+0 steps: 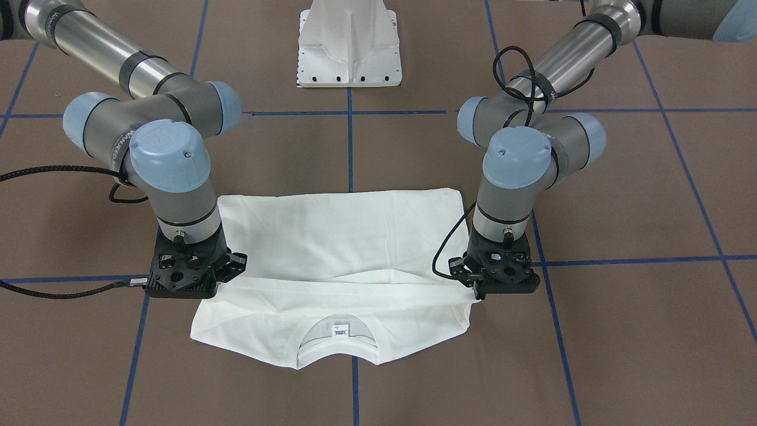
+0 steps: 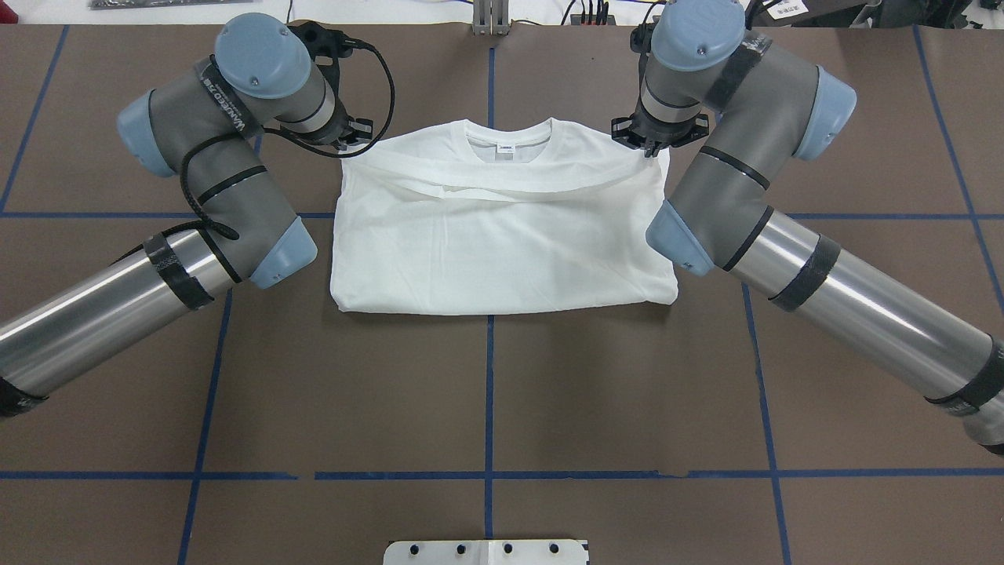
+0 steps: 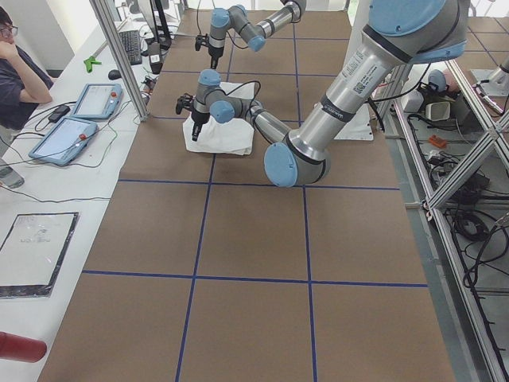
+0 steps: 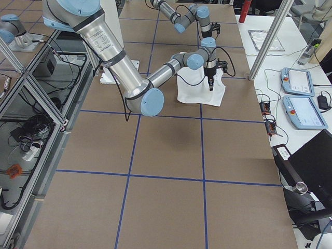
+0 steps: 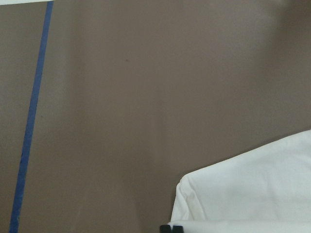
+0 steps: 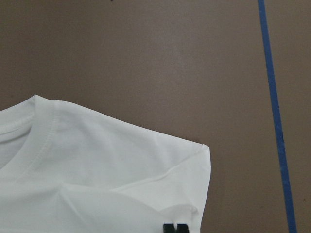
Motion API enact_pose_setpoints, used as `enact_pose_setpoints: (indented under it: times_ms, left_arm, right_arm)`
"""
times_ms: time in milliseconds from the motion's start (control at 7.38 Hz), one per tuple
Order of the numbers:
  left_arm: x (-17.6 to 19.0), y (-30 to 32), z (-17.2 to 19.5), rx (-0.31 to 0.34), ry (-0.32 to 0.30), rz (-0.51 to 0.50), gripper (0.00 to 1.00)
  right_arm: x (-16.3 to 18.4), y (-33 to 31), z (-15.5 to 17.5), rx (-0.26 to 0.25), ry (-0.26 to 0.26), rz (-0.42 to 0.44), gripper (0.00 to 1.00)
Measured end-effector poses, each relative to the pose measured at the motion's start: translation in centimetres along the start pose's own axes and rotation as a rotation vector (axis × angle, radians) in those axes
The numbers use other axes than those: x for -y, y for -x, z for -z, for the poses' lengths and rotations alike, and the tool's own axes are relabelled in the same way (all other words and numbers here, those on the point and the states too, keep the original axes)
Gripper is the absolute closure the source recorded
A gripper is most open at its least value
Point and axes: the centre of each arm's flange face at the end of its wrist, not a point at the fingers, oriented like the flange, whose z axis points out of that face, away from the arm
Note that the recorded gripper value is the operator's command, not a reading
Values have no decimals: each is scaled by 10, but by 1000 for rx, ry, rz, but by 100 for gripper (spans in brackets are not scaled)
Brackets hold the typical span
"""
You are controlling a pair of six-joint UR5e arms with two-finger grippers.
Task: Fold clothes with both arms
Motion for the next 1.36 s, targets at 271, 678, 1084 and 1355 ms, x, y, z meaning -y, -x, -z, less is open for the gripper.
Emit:
enact_pose_setpoints:
  times_ms: [271, 678, 1084, 1355]
  left_arm:
    - [-27, 19, 15, -76, 33, -33, 0]
    - [-104, 39, 38, -144, 83, -38, 0]
    - [-174, 7, 25, -165, 172, 2, 58]
    - [-185, -1, 21, -166, 189, 2, 100]
  right_arm:
    - [6, -14, 4, 3, 0, 50, 0]
    - [-1, -38, 1, 13, 13, 96, 0]
    - [-4, -42, 3, 17, 9, 102, 0]
    - [-4, -42, 4, 17, 8, 101, 0]
